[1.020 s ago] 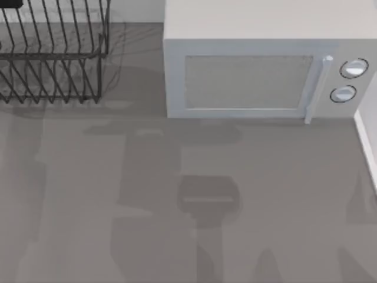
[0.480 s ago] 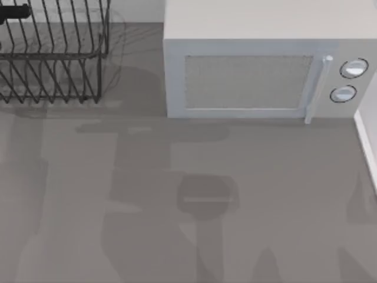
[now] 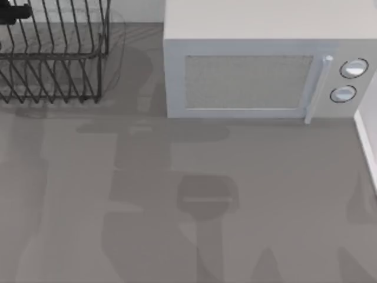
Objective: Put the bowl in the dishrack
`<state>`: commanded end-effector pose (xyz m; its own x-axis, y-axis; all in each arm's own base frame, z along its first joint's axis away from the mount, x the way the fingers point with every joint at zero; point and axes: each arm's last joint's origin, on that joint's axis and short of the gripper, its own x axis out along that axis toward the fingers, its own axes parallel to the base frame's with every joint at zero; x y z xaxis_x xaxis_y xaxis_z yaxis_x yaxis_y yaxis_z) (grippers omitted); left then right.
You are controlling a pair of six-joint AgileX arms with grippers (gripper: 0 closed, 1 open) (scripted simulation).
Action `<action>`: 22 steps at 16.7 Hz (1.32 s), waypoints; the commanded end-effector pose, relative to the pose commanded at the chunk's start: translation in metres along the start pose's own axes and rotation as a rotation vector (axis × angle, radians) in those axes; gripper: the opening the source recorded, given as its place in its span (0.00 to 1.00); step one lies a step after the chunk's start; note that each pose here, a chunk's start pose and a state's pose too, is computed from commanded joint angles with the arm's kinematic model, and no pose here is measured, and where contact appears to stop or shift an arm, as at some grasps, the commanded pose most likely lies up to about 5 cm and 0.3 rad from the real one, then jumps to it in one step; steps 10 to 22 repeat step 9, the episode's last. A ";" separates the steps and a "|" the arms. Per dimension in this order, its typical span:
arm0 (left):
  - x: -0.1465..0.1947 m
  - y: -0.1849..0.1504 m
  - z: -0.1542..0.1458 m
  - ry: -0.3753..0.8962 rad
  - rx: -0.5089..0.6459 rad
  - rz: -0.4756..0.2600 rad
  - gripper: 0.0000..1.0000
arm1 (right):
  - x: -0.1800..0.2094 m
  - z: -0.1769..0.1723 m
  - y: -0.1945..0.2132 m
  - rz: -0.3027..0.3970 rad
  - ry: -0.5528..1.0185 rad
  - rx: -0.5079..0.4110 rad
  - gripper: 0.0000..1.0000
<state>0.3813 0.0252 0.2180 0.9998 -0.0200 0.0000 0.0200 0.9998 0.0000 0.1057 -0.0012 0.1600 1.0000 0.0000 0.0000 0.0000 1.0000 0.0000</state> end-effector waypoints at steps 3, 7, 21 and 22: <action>0.000 0.000 0.000 0.000 0.000 0.000 0.98 | 0.000 0.000 0.000 0.000 0.000 0.000 1.00; 0.000 0.000 0.000 0.000 0.000 0.000 1.00 | 0.000 0.000 0.000 0.000 0.000 0.000 1.00; 0.000 0.000 0.000 0.000 0.000 0.000 1.00 | 0.000 0.000 0.000 0.000 0.000 0.000 1.00; 0.000 0.000 0.000 0.000 0.000 0.000 1.00 | 0.000 0.000 0.000 0.000 0.000 0.000 1.00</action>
